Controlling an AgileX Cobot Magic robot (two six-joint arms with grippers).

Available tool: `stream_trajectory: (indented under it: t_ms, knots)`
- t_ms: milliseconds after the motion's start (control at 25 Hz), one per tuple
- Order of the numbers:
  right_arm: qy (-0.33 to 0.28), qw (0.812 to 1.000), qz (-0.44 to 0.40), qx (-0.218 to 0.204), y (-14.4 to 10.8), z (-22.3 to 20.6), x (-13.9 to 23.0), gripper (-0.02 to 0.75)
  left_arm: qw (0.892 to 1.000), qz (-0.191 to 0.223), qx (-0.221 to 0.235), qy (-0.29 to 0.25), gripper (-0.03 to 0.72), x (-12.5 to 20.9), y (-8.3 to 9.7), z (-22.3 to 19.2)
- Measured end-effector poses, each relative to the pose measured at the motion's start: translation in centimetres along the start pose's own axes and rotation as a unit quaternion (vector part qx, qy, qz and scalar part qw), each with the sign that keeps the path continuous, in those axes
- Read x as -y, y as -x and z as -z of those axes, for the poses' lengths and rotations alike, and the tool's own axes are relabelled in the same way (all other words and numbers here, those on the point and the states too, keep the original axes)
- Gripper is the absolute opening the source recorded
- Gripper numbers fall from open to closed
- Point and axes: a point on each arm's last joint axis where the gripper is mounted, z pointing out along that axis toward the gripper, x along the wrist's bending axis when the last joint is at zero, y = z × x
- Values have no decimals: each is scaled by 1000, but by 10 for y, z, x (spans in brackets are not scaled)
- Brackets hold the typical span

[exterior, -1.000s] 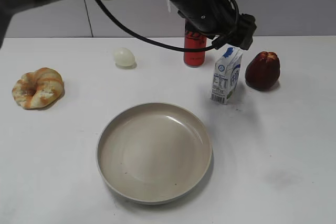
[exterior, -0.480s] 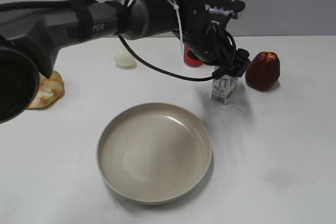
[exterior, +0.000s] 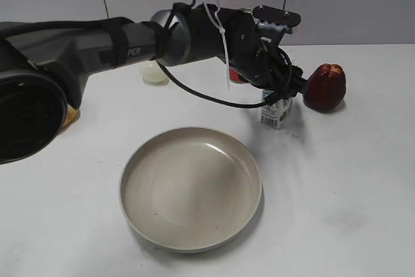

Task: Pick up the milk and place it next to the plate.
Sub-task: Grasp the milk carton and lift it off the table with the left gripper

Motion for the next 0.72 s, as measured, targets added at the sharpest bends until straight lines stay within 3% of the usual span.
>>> stream_trajectory:
  t_ms: [400,720]
  knots:
    - [0,1000,0,0,0,0,0,466,1000,-13,-6,-6,318,1,-1,0]
    - [0,1000,0,0,0,0,0,466,1000,-15,-6,-13,302,1,0,3]
